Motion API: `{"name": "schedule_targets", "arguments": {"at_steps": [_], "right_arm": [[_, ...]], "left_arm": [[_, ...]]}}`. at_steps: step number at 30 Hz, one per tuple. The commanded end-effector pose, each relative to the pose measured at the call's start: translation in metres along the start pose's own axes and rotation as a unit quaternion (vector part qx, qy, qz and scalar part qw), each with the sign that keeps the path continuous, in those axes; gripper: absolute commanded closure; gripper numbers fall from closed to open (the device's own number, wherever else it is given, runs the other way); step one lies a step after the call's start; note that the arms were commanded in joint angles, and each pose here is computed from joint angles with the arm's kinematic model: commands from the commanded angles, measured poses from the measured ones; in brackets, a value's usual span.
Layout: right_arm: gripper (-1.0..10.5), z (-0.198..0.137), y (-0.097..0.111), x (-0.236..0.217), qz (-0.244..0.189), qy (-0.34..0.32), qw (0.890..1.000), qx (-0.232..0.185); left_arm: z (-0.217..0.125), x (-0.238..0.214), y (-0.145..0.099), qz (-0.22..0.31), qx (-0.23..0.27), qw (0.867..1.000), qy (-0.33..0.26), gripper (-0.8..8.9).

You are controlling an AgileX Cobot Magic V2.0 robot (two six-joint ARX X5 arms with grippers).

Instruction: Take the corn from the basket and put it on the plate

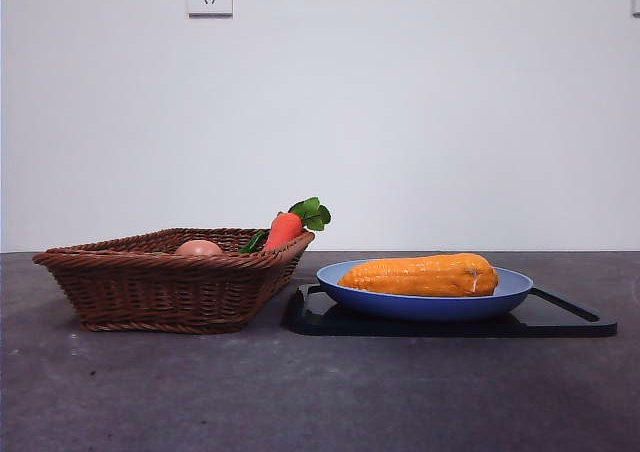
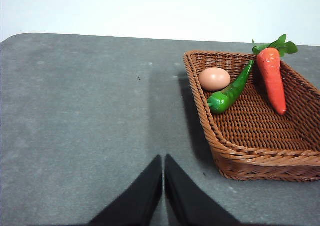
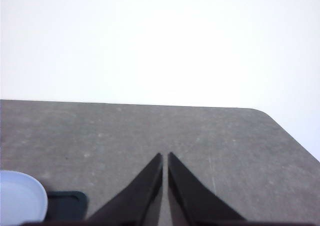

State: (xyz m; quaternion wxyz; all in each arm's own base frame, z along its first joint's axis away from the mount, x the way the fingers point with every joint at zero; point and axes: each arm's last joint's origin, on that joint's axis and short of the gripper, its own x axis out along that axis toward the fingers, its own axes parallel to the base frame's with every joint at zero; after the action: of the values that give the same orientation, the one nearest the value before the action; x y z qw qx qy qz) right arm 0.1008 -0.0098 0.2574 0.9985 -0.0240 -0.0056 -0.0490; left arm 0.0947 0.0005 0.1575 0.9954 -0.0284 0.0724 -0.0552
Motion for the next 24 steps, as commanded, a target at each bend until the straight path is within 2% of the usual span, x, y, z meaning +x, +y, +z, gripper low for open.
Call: {"name": "schedule_targets", "arguments": {"at_steps": [1, 12, 17, 24], "right_arm": [[9.4, -0.018, 0.000, -0.003, -0.003, -0.015, 1.000, -0.007], [9.4, -0.077, 0.003, -0.004, -0.001, 0.016, 1.000, -0.005], [9.4, -0.094, 0.004, -0.003, -0.001, 0.034, 0.999, 0.006], [9.4, -0.108, 0.005, -0.007, 0.002, 0.094, 0.996, 0.009]], "left_arm": [[-0.009, 0.002, 0.001, 0.002, -0.005, 1.000, 0.019, 8.06], [-0.009, 0.002, 0.001, 0.002, -0.005, 1.000, 0.019, 8.06], [-0.009, 0.002, 0.001, 0.002, -0.005, 1.000, 0.019, 8.06], [-0.009, 0.002, 0.001, 0.002, -0.005, 1.000, 0.019, 8.06]]}}
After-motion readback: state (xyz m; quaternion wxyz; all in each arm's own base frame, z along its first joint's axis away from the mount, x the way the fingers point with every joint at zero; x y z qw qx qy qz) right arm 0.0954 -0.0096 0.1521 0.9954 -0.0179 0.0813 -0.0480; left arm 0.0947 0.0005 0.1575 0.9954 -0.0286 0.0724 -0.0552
